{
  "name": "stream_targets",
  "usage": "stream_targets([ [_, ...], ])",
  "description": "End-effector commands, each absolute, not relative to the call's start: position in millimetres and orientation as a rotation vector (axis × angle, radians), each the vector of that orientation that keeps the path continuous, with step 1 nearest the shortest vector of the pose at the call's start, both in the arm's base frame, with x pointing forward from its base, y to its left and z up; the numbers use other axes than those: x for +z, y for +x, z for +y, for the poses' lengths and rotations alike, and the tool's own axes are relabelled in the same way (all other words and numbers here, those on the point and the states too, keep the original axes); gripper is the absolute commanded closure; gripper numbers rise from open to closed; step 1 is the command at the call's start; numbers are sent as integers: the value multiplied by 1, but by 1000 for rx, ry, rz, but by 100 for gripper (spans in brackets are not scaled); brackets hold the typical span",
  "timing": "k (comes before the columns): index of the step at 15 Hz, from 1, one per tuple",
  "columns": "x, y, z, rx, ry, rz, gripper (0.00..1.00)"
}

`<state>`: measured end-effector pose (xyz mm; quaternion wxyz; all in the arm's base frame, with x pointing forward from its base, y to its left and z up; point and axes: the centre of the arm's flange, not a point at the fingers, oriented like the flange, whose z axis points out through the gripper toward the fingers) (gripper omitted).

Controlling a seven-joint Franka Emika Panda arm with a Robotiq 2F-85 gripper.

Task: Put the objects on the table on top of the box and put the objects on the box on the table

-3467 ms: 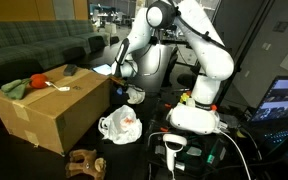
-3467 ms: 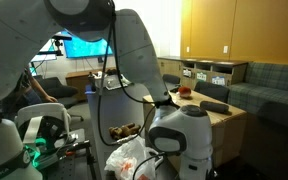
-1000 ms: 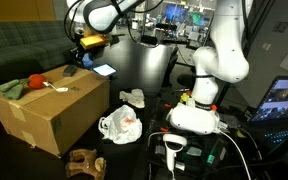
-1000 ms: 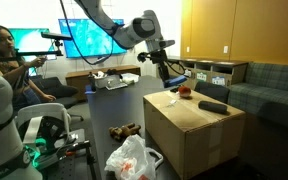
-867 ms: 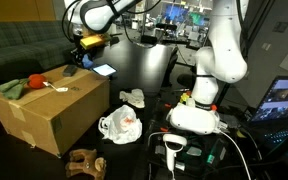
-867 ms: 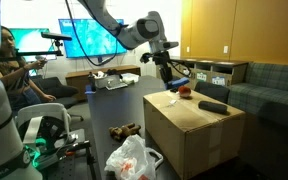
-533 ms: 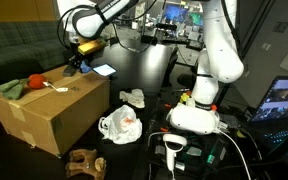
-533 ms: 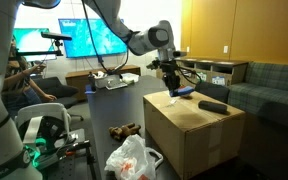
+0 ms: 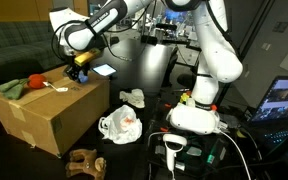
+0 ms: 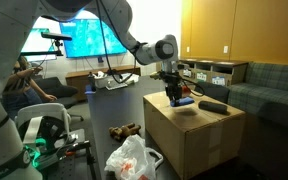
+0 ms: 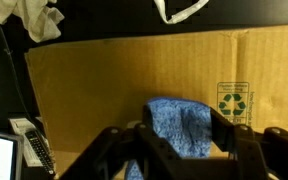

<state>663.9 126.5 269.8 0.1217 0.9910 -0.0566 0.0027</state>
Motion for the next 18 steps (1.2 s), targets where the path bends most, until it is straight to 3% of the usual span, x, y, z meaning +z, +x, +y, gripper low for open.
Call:
stream_targets([
  [1, 266, 679, 124, -54, 2893, -150, 70],
  [5, 259, 676, 118, -95, 2884, -169, 70],
  [6, 257, 676, 117, -99, 2883, -176, 20],
  [7, 257, 676, 116, -102, 2885, -176, 19],
  [10, 259, 674, 114, -97, 2891, -174, 1],
  [18, 287, 672, 108, -14, 2960, -237, 0],
])
